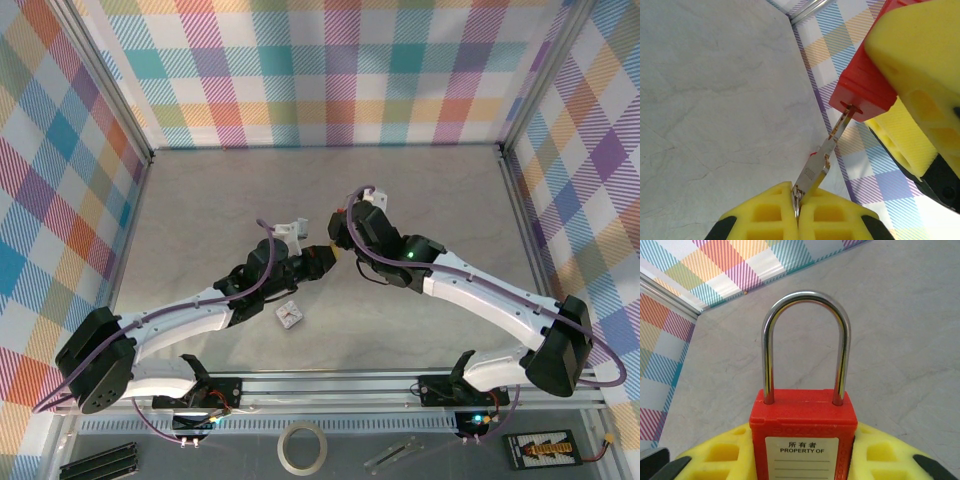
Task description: Unlock with the key
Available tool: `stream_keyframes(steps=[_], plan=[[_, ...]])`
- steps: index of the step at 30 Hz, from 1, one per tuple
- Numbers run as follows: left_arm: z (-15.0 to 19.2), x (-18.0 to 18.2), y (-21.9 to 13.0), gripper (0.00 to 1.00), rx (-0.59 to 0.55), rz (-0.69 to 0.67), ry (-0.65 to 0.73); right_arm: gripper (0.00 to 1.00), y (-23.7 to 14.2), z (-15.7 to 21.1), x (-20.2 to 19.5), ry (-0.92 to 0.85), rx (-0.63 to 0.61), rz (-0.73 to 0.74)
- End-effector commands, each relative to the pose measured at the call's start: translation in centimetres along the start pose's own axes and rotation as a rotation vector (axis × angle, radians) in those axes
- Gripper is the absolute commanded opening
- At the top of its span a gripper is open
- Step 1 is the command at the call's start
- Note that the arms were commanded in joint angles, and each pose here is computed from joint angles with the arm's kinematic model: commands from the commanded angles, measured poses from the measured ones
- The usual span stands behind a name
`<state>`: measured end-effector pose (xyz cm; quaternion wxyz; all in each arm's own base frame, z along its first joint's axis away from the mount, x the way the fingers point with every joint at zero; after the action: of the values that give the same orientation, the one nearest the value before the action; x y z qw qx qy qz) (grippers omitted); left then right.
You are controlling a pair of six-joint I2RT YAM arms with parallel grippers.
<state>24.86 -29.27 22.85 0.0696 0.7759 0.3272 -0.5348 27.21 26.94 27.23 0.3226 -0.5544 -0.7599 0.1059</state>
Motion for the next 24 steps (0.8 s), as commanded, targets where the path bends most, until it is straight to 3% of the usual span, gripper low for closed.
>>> stream_keyframes(steps=[1, 16, 24], plan=[[-7.1, -14.3, -4.2, 0.0, -0.264, 0.529, 0.042, 0.0, 0.3, 8.3, -0.2, -0.131, 0.306, -0.03], [-8.3, -13.5, -5.4, 0.0, -0.3, 0.451, 0.121, 0.0, 0.1, 10.6, -0.4, -0.133, 0.379, -0.094], [-8.5, -14.2, -5.0, 0.0, -0.288, 0.518, 0.068, 0.0, 0.3, 11.2, -0.4, -0.147, 0.35, -0.069]])
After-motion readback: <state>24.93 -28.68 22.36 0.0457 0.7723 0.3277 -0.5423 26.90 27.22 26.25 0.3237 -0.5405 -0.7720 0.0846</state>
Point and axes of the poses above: each hand's point on the last joint's axis, 136 mm out from that joint toward the fingers, its own y axis out along the fingers, its own x axis along the line the jaws close on, z = x × y, the point moved 3 cm from there along -y, back along the fingers, and after that the axes turned 8 degrees about -y, right-handed, at the moved point
